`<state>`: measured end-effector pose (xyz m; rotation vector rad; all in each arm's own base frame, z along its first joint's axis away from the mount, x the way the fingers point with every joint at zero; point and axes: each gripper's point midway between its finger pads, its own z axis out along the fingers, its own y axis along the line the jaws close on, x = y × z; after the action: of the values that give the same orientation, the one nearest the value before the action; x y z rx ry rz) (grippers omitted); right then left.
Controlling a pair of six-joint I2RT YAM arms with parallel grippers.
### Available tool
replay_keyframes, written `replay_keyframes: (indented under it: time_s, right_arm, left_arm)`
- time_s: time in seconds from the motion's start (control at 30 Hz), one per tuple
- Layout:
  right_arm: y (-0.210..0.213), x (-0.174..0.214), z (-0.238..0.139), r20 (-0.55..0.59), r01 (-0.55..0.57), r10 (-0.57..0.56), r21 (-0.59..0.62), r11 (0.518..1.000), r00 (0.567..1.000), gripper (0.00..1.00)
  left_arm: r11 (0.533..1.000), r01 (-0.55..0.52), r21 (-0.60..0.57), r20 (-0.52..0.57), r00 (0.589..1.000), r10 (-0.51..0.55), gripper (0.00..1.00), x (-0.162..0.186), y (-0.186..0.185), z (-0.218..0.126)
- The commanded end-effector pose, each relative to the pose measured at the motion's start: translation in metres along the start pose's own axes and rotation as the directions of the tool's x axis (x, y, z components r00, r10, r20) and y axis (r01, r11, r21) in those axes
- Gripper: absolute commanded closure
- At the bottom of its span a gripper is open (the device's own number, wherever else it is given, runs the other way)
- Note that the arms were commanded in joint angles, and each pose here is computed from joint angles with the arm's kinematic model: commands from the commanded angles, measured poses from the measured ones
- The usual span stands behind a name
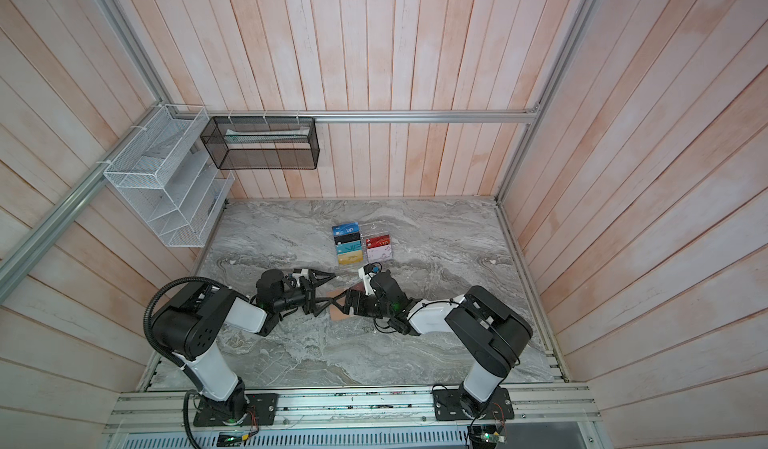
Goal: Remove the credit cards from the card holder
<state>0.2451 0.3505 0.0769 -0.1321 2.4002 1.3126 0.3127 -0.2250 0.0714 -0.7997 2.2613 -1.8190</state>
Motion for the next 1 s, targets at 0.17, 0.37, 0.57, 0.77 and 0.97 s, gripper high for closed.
replay_keyframes:
  time_s: [0.17, 0.37, 0.57, 0.77, 0.97]
  right_arm:
    - [-0.021, -0.014, -0.02, 0.044, -0.02, 0.018, 0.038, 0.999, 0.999, 0.03]
    - [-0.032, -0.019, -0.024, 0.048, -0.037, 0.036, 0.038, 0.999, 0.998, 0.03]
    - [-0.043, -0.014, -0.026, 0.049, -0.066, 0.064, 0.036, 0.997, 0.997, 0.03]
    - [-0.051, -0.01, -0.029, 0.049, -0.088, 0.087, 0.03, 0.996, 0.995, 0.03]
    - [-0.054, -0.006, -0.03, 0.046, -0.101, 0.1, 0.023, 0.995, 0.994, 0.03]
  left_arm:
    - [1.0, -0.028, 0.011, -0.01, 1.0, 0.028, 0.0, 0.003, -0.001, 0.003]
    - [0.999, -0.046, -0.004, -0.011, 0.999, 0.046, 0.0, 0.003, -0.002, 0.005]
    - [0.997, -0.075, -0.017, -0.032, 0.997, 0.074, 0.01, 0.007, -0.004, 0.012]
    - [0.995, -0.102, -0.023, -0.046, 0.994, 0.101, 0.09, 0.009, -0.009, 0.02]
    - [0.994, -0.102, -0.035, -0.052, 0.994, 0.101, 0.16, 0.009, -0.006, 0.026]
